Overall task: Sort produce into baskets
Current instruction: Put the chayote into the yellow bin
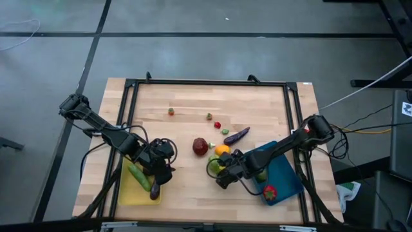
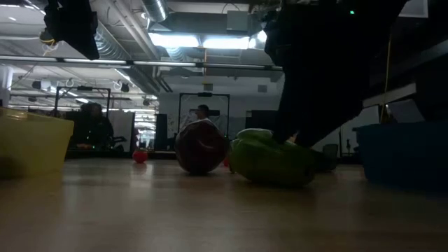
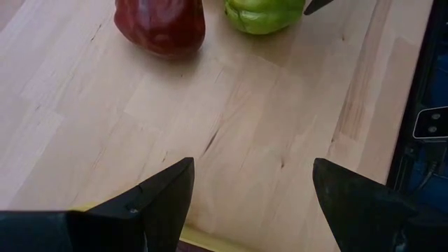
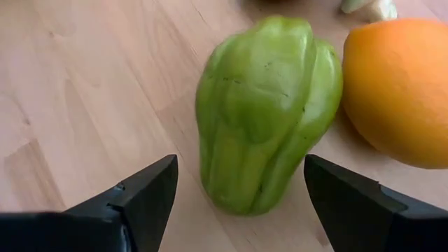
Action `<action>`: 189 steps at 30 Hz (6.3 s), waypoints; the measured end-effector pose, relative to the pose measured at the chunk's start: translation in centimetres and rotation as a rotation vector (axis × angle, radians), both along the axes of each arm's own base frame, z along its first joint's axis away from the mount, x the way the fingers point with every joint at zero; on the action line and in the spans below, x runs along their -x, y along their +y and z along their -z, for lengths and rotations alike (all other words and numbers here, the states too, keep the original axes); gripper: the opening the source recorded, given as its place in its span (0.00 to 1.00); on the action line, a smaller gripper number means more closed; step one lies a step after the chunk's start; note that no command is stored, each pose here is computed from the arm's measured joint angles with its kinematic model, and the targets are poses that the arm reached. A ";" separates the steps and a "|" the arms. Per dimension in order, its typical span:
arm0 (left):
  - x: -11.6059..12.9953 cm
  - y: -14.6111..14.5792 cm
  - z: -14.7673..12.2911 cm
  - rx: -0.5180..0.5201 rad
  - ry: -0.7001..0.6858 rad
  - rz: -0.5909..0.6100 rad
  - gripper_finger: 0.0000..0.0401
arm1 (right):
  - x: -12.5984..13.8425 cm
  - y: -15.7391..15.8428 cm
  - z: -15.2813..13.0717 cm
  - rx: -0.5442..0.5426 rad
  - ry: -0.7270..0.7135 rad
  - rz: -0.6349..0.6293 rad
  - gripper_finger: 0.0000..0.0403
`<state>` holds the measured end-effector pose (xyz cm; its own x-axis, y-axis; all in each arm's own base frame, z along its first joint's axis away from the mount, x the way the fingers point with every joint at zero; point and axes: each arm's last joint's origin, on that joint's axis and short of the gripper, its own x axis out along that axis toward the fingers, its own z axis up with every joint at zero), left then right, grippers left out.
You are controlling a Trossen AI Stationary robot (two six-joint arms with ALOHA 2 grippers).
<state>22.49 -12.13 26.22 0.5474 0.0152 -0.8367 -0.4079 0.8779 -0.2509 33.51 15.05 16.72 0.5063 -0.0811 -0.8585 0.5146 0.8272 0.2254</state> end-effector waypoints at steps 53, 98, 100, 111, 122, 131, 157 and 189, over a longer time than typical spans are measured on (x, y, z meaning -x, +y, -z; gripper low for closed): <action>-0.4 -0.1 -0.2 -0.038 -0.051 0.047 0.71 | -1.5 -2.4 1.2 -0.008 0.019 0.040 0.41; -2.0 -1.0 -1.8 0.313 -0.271 -0.253 0.71 | -5.4 1.6 -9.0 0.311 -0.341 -0.373 0.40; -2.0 -1.0 -1.8 0.316 -0.277 -0.254 0.71 | -5.5 1.7 -9.1 0.313 -0.355 -0.375 0.40; -2.2 -1.1 -2.1 0.307 -0.316 -0.257 0.71 | -5.7 1.7 -9.4 0.329 -0.393 -0.373 0.40; -2.2 -1.0 -2.1 0.280 -0.326 -0.272 0.62 | -5.7 1.7 -9.4 0.328 -0.392 -0.373 0.43; -2.2 -1.0 -2.1 0.278 -0.330 -0.273 0.59 | -5.7 1.7 -9.4 0.323 -0.392 -0.377 0.53; 0.3 0.1 -1.3 0.194 -0.067 -0.169 0.60 | -4.9 1.5 -8.6 0.341 -0.259 -0.480 0.70; 8.3 4.3 0.4 0.017 0.429 -0.266 0.60 | -4.2 1.2 -8.0 0.354 -0.156 -0.506 0.70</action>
<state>14.22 -7.84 25.82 0.1330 0.0919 -0.9868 -0.6865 0.7268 -0.0249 37.66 16.26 24.69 0.6733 -0.0638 -0.7366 0.0235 0.9976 -0.0650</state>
